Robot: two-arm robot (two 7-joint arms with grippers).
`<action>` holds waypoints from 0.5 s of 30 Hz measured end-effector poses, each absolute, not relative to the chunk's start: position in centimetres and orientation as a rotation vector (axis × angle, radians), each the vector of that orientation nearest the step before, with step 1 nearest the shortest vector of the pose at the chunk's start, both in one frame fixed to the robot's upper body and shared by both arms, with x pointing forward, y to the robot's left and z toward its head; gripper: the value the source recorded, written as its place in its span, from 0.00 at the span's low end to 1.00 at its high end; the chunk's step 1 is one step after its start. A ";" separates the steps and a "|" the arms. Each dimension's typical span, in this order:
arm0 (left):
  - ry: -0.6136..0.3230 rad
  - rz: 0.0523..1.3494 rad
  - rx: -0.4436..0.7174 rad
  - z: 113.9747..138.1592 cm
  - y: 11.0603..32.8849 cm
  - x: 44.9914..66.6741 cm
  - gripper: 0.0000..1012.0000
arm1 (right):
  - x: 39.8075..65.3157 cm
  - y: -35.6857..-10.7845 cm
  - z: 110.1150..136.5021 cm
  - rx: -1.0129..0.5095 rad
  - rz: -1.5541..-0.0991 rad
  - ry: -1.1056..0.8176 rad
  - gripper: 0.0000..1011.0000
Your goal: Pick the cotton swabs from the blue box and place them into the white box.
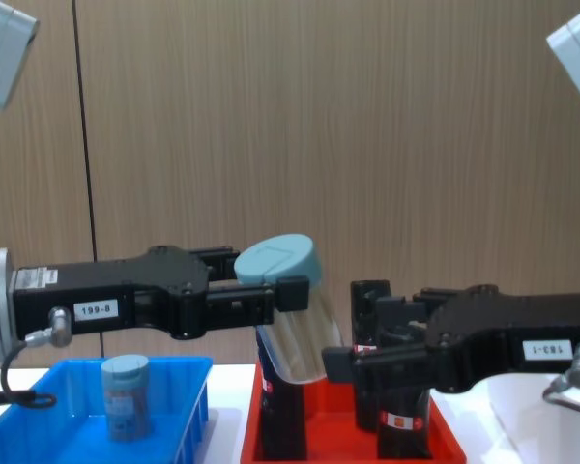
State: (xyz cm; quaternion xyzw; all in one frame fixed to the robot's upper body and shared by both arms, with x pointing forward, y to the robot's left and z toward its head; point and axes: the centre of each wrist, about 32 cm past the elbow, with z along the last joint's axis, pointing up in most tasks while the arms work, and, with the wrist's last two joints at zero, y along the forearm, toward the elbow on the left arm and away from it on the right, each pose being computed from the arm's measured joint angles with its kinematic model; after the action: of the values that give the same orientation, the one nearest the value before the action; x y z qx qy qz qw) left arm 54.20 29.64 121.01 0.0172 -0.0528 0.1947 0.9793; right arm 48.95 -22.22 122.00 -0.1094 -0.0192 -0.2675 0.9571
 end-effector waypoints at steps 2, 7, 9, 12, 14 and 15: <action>-0.106 0.392 0.035 121.0 29.6 54.2 0.65 | 49.0 -22.2 122.0 -0.221 -0.540 -0.038 0.99; -0.106 0.392 0.035 121.0 29.6 54.2 0.65 | 49.0 -22.1 122.0 -0.220 -0.535 -0.038 0.99; -0.106 0.392 0.035 121.0 29.6 54.2 0.65 | 49.0 -22.1 122.0 -0.221 -0.534 -0.038 0.99; -0.106 0.392 0.035 121.0 29.6 54.2 0.65 | 49.0 -22.1 122.0 -0.221 -0.533 -0.039 0.99; -0.106 0.392 0.035 121.0 29.6 54.2 0.65 | 49.0 -22.1 122.0 -0.221 -0.532 -0.039 0.99; -0.106 0.392 0.035 121.0 29.6 54.2 0.65 | 49.0 -22.1 122.0 -0.222 -0.531 -0.039 0.99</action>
State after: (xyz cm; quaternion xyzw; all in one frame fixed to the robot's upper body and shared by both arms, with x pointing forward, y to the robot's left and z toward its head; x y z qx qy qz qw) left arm 54.20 29.64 121.01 0.0172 -0.0528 0.1947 0.9793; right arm 48.99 -22.11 122.00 -0.1092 -0.0191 -0.2619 0.9587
